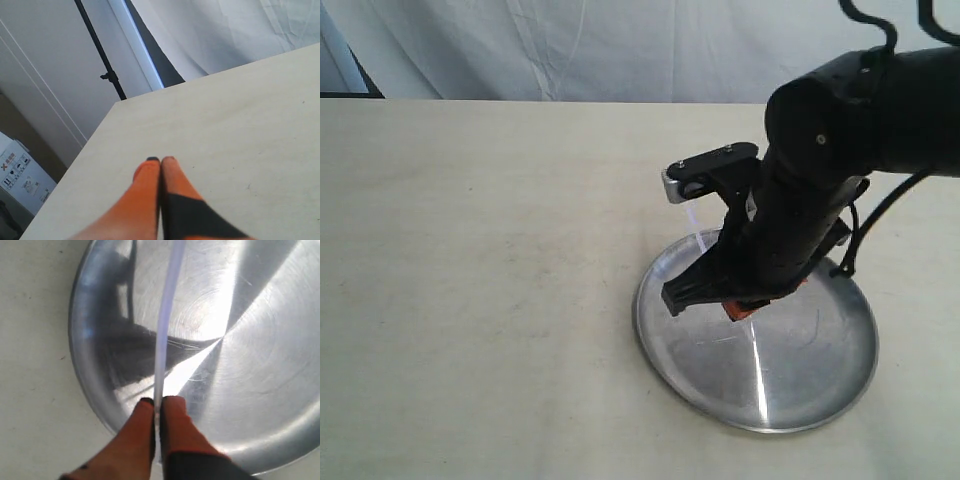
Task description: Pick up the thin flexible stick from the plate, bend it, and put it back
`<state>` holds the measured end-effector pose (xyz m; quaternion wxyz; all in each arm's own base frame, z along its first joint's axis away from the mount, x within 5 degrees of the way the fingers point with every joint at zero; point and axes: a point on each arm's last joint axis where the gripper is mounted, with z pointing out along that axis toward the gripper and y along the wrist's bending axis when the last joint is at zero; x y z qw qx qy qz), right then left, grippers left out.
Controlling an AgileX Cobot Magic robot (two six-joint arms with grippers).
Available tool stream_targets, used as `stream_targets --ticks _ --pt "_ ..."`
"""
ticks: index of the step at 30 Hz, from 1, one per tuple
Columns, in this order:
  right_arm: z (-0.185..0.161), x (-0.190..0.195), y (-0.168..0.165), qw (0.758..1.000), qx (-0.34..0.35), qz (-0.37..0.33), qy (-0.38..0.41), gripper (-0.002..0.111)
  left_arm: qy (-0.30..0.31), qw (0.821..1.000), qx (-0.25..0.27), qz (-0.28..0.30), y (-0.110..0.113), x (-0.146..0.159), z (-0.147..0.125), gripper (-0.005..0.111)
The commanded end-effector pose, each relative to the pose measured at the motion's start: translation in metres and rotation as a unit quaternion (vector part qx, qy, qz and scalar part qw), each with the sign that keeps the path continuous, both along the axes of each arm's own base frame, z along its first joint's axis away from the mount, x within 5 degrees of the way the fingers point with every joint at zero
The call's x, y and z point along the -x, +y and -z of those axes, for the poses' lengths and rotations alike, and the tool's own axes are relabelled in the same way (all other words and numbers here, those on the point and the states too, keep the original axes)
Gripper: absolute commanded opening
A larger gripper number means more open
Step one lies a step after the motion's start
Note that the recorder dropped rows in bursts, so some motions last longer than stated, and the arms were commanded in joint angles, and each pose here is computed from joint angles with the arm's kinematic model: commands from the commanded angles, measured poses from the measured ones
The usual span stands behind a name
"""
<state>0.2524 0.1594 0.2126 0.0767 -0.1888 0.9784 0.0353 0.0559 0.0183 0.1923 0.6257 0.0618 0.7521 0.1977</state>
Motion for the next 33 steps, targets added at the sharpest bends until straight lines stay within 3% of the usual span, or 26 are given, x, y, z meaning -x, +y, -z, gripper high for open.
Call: stream_targets --ticks 1,9,16,18,21,23,31,33 --pt "-0.025 0.013 -0.01 0.999 -0.001 -0.015 -0.028 -0.001 -0.008 1.0 0.001 0.002 0.0 0.0 -0.002 0.0" --pt "-0.028 0.082 -0.05 0.998 -0.038 -0.006 -0.052 -0.001 -0.008 1.0 0.001 0.002 0.0 0.0 -0.002 0.0" --pt "-0.057 0.11 -0.06 0.99 -0.108 -0.001 -0.088 -0.001 -0.007 0.999 -0.033 0.001 0.0 0.0 -0.004 0.0" --pt "-0.066 0.12 -0.063 0.988 -0.124 -0.015 -0.095 -0.001 -0.019 0.994 -0.102 0.015 -0.001 0.0 -0.009 0.0" --pt "-0.075 0.132 -0.069 0.984 -0.14 -0.023 -0.105 -0.001 -0.073 0.965 -0.231 0.098 -0.017 -0.002 -0.02 0.0" --pt "-0.077 0.135 -0.07 0.984 -0.143 -0.025 -0.107 -0.001 -0.096 0.953 -0.253 0.136 -0.025 -0.002 -0.023 0.0" --pt "-0.078 0.138 -0.069 0.983 -0.152 -0.04 -0.099 -0.001 -0.184 0.948 -0.157 0.207 -0.04 0.002 -0.035 0.0" --pt "-0.078 0.138 -0.068 0.982 -0.154 -0.041 -0.1 -0.001 -0.242 0.937 -0.071 0.243 -0.045 0.006 -0.045 0.0"
